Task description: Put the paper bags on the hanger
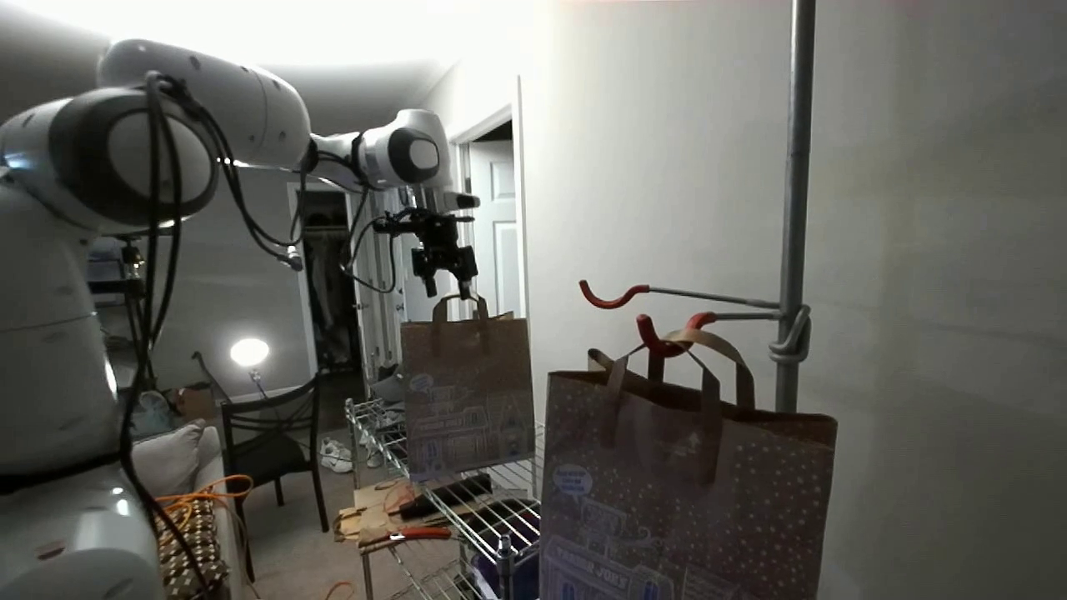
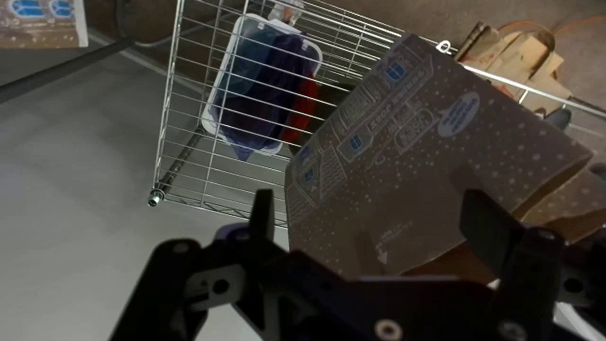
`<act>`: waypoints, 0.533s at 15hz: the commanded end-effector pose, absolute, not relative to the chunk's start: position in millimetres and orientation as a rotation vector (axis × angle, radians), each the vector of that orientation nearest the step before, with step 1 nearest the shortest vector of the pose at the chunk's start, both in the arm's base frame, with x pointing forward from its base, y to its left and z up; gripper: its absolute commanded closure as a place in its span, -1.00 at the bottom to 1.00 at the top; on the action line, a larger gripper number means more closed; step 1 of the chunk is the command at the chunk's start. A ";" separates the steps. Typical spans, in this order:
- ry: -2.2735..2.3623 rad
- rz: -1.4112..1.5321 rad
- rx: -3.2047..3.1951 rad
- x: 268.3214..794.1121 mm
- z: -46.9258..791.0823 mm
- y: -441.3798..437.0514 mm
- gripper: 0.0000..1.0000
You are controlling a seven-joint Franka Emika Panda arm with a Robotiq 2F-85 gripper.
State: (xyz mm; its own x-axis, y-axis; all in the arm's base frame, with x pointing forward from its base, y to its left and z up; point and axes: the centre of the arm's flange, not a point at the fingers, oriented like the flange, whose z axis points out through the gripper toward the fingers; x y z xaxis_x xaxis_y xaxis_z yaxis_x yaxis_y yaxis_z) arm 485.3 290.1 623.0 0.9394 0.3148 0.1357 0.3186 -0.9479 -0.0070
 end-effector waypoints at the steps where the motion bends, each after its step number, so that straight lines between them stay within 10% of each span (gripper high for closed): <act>1: -0.345 -0.157 -3.054 524.5 630.9 334.0 -1.00; 8: -0.446 -0.110 -3.026 518.0 619.0 339.2 -1.00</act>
State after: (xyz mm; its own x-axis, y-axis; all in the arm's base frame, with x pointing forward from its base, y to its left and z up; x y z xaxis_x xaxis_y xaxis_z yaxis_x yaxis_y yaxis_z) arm 518.1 339.2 619.1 0.9551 0.2847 0.0826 0.2905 -0.9543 -0.0698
